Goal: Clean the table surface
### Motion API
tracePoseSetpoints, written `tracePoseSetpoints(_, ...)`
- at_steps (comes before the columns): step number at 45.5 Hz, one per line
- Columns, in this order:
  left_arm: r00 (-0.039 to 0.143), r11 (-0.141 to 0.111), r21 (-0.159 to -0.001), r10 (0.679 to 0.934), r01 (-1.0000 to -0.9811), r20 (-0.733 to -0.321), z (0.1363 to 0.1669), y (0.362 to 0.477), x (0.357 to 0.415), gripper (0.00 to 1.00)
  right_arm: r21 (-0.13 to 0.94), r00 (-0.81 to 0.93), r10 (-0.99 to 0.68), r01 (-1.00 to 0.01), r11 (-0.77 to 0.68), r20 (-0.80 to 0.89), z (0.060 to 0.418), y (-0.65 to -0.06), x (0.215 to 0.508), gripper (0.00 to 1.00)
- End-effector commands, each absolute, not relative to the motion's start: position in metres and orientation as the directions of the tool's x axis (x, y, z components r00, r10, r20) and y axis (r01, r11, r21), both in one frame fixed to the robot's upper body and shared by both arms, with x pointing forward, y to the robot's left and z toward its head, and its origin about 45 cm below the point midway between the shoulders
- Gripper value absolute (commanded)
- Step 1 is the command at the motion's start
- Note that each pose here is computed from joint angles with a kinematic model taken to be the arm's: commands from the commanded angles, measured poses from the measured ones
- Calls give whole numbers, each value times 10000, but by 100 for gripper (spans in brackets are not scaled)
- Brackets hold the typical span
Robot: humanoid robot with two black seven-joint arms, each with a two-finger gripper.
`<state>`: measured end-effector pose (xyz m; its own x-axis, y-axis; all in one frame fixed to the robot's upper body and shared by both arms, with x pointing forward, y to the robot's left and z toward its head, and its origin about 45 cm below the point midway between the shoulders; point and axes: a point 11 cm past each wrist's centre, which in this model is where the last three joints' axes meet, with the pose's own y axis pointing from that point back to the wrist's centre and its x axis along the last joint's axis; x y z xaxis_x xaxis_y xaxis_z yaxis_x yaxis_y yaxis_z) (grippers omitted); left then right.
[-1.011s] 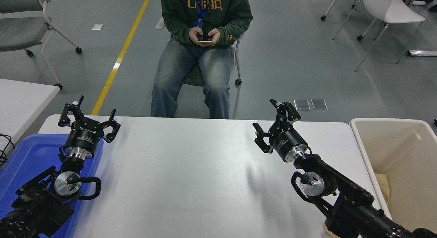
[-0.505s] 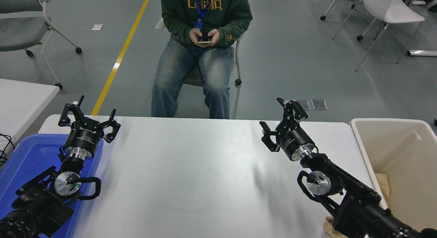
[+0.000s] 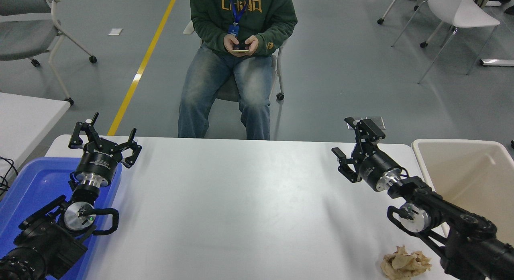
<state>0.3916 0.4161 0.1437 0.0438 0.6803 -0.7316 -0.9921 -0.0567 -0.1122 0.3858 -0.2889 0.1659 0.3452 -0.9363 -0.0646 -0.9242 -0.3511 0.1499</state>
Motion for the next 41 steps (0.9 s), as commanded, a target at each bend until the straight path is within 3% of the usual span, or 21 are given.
tracePoseSetpoints(1, 445, -562, -1126, 6802, -9921, -7317, 1438, 4160, 3916, 100, 2547, 4204, -9027, -8862, -3870, 912, 1823, -3241, 3583, 100)
tracePoseSetpoints(23, 445, -562, -1126, 6802, -9921, -7317, 1438, 4160, 3916, 100, 5439, 5086, -8233, -7781, -3143, 2519, 1875, -3900, 3015, 100)
tracePoseSetpoints(41, 431, -571, -1116, 6806, -9921, -7314, 1437, 4161, 3916, 100, 7830, 5612, -7976, -5896, -1980, 2209, 1611, -4206, 2343, 100)
